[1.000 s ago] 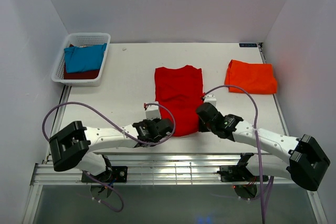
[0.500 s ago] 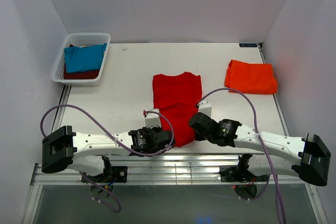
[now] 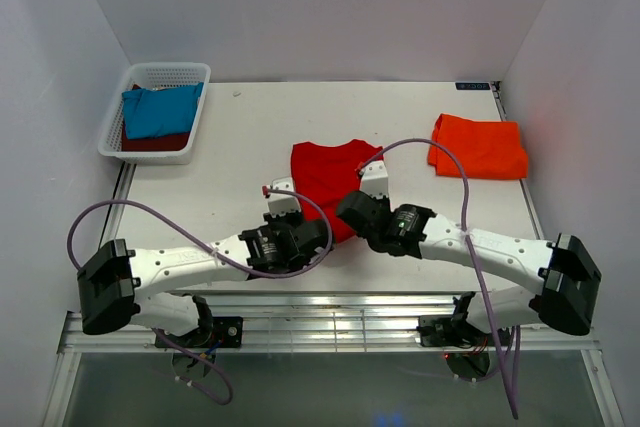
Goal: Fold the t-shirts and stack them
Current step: Fold the tshirt
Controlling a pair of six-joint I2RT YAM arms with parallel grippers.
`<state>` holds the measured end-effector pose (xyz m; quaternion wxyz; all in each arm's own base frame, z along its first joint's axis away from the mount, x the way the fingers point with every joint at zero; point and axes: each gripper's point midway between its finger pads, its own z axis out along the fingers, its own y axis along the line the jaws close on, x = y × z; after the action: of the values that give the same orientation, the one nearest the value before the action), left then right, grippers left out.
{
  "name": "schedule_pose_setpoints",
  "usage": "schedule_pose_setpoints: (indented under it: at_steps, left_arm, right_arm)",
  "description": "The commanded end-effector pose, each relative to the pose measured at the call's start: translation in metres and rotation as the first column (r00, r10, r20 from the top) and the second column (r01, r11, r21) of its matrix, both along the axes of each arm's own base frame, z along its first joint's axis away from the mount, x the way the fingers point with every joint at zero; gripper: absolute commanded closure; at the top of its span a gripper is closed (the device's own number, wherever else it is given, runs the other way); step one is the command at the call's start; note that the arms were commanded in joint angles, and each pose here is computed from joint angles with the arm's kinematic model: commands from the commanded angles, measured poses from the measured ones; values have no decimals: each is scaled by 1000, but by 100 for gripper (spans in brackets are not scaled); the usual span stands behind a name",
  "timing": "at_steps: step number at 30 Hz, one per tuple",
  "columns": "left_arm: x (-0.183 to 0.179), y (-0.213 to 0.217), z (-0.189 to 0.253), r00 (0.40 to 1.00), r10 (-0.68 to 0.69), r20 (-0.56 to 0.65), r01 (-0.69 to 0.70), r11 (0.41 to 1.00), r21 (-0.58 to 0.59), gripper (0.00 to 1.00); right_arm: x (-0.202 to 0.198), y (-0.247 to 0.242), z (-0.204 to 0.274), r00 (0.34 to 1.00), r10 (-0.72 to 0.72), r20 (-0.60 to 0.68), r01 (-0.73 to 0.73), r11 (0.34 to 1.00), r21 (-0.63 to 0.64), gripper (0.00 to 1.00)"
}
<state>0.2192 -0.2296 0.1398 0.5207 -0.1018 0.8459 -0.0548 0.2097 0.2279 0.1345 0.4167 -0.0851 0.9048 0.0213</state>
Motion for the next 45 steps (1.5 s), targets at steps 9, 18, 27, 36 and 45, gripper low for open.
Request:
schedule_pose_setpoints:
  at_steps: [9, 18, 27, 36, 45]
  left_arm:
    - [97, -12, 38, 972, -58, 227, 57, 998, 9, 100]
    - [150, -15, 22, 976, -42, 213, 33, 999, 43, 100]
    - [188, -21, 9, 980, -64, 190, 57, 998, 38, 100]
    - [225, -5, -23, 990, -4, 141, -5, 998, 63, 100]
    - [270, 40, 42, 917, 277, 288, -302, 952, 47, 7]
  right_arm:
    - [116, -8, 31, 972, -84, 220, 103, 992, -78, 92]
    - [171, -15, 32, 962, -79, 261, 108, 989, -98, 92]
    - [211, -12, 25, 966, -55, 254, 92, 986, -137, 92]
    - [253, -9, -1, 963, -77, 258, 121, 980, -159, 92]
    - [310, -34, 79, 829, -237, 506, 339, 933, -118, 44]
